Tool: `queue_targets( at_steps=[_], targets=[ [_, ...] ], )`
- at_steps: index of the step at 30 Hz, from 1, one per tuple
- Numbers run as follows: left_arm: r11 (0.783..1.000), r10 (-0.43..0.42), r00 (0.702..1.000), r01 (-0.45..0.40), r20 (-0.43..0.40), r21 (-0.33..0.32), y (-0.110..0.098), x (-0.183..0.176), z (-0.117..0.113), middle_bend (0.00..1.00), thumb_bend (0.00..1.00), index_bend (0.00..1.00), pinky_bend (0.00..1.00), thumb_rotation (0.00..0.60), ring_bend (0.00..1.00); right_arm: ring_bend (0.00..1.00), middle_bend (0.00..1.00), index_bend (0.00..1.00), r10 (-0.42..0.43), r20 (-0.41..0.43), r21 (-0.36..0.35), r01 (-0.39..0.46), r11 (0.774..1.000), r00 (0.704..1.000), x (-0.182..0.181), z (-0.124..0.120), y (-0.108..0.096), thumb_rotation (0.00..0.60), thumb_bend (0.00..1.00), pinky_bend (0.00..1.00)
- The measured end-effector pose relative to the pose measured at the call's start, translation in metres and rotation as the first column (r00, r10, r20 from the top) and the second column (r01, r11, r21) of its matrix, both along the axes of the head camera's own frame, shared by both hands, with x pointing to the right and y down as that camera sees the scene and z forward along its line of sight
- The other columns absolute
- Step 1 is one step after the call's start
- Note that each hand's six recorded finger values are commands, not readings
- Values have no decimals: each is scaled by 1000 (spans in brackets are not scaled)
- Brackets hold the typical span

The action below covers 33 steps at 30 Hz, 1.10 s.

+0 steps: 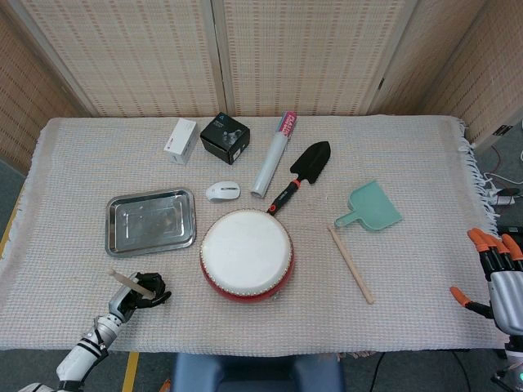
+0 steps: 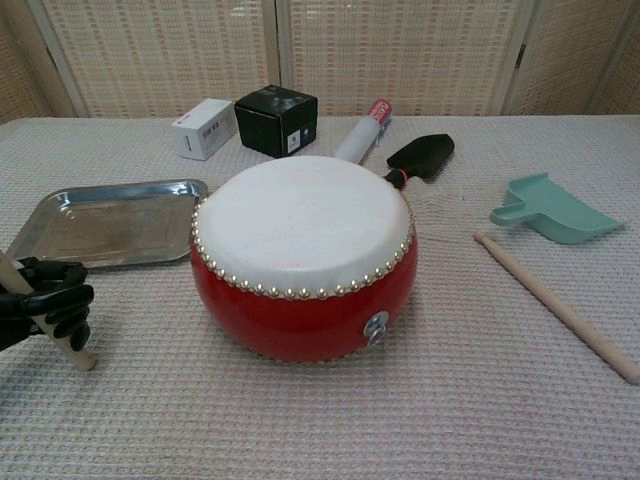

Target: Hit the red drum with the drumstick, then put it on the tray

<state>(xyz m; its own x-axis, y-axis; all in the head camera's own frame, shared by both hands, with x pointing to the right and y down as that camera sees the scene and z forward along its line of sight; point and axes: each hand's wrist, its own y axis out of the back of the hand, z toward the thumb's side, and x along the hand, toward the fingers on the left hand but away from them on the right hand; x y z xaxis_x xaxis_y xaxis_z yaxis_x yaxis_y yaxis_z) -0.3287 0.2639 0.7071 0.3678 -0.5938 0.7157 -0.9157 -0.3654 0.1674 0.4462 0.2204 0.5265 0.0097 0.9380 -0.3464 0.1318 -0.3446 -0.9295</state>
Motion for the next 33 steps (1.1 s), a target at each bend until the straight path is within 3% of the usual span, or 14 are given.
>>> queue_targets(
  at_steps=[9,19,27,33],
  targets=[
    [999,31,998,-31,45,7,8,3,8,830,264,795,615,593,750,0,67,0,-1,1,3,1,1000,1000,0,0,0,600,159,0],
    [1000,27,999,-27,45,0,10,9,11,887,314,850,694,600,809,0,67,0,2,0,9,-2,1000,1000,1,-2,1,600,159,0],
    [1000,-14,1000,14,20,-14,12,10,14,995,407,958,853,600,936,0,67,0,-1,-2,14,1,1000,1000,0,-3,0,600,159,0],
    [999,-33,999,33,20,-14,13,9,16,1000,528,1000,985,600,1000,0,67,0,-1,-3,17,1,1000,1000,0,-3,0,600,159,0]
  ],
)
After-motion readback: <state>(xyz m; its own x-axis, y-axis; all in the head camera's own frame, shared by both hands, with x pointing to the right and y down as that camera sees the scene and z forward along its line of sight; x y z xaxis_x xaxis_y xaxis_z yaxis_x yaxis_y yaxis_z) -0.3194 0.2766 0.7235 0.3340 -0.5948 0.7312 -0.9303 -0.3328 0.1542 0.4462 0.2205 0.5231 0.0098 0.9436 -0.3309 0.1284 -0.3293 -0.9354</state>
